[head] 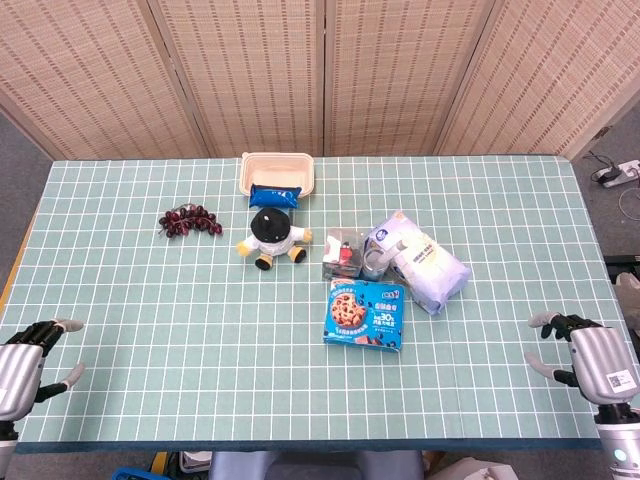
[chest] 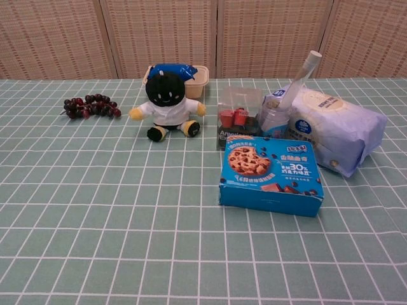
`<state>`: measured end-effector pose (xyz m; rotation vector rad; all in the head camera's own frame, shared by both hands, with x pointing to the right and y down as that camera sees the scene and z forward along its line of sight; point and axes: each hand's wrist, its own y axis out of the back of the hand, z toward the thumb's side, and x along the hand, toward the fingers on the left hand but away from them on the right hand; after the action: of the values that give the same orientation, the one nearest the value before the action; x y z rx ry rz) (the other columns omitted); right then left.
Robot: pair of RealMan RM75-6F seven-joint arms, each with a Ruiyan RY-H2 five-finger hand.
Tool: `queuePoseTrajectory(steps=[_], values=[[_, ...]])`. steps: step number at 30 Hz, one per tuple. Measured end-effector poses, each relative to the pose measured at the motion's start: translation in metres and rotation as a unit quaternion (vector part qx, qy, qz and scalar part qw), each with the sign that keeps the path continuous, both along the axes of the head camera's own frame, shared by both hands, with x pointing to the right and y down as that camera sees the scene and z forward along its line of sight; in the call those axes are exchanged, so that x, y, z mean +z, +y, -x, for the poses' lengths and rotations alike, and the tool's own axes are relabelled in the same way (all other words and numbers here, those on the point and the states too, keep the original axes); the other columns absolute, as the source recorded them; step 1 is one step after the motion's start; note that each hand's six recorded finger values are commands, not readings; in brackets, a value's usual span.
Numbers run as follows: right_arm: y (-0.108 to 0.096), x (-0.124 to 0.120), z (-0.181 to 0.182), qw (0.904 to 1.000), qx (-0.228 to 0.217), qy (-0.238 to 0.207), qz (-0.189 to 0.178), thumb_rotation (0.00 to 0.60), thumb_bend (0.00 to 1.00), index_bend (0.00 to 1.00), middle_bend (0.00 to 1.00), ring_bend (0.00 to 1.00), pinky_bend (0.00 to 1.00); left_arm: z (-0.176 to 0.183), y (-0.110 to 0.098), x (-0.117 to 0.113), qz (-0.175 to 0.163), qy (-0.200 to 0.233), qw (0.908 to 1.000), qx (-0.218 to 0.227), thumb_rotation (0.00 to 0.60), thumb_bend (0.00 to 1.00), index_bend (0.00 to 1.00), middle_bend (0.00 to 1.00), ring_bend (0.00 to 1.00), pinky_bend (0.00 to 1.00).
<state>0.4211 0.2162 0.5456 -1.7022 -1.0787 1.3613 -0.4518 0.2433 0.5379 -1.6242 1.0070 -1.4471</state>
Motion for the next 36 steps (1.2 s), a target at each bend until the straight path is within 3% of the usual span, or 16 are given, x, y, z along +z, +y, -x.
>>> queuePoseTrajectory(steps=[7, 10, 12, 15, 19, 22, 26, 36], values=[[-0.002, 0.008, 0.001, 1.0, 0.003, -0.004, 0.005, 0.6, 0.14, 0.42, 0.54, 0.51, 0.61, 0.0, 0.0, 0.0, 0.001, 0.001, 1.0, 0.002, 0.6, 0.24, 0.4, 0.35, 0.32, 0.44], [-0.004, 0.012, 0.003, 0.9999, 0.006, -0.014, 0.007, 0.6, 0.14, 0.42, 0.57, 0.52, 0.68, -0.001, 0.0, -0.001, -0.001, 0.006, 1.0, 0.001, 0.6, 0.24, 0.4, 0.35, 0.32, 0.44], [-0.007, 0.015, 0.004, 0.9995, 0.011, -0.028, 0.005, 0.6, 0.17, 0.42, 0.61, 0.6, 0.78, -0.001, -0.001, -0.002, -0.001, 0.01, 1.0, 0.0, 0.6, 0.24, 0.4, 0.35, 0.32, 0.44], [-0.014, 0.022, 0.01, 0.9983, 0.023, -0.054, -0.005, 0.6, 0.27, 0.42, 0.74, 0.79, 0.93, 0.001, -0.001, -0.002, 0.001, 0.01, 0.9999, -0.002, 0.6, 0.24, 0.4, 0.35, 0.32, 0.44], [-0.026, 0.029, 0.021, 0.9973, 0.022, -0.066, -0.022, 0.6, 0.54, 0.38, 0.9, 0.93, 1.0, 0.003, -0.002, -0.004, 0.0, 0.013, 0.9999, -0.006, 0.6, 0.24, 0.4, 0.35, 0.32, 0.44], [-0.033, 0.035, 0.032, 0.9979, 0.012, -0.059, -0.025, 0.6, 0.79, 0.31, 0.98, 1.0, 1.0, 0.004, -0.002, -0.006, -0.002, 0.014, 0.9999, -0.007, 0.6, 0.24, 0.4, 0.35, 0.32, 0.44], [-0.043, 0.045, 0.055, 0.9984, -0.004, -0.053, -0.02, 0.6, 0.97, 0.26, 1.0, 1.0, 1.0, 0.005, -0.001, -0.01, -0.004, 0.014, 0.9999, -0.008, 0.6, 0.24, 0.4, 0.35, 0.32, 0.44], [-0.065, 0.075, 0.105, 0.999, -0.038, -0.021, 0.013, 0.6, 1.0, 0.15, 1.0, 1.0, 1.0, 0.008, -0.001, -0.012, -0.004, 0.017, 0.9998, -0.013, 0.6, 0.24, 0.4, 0.35, 0.32, 0.44]])
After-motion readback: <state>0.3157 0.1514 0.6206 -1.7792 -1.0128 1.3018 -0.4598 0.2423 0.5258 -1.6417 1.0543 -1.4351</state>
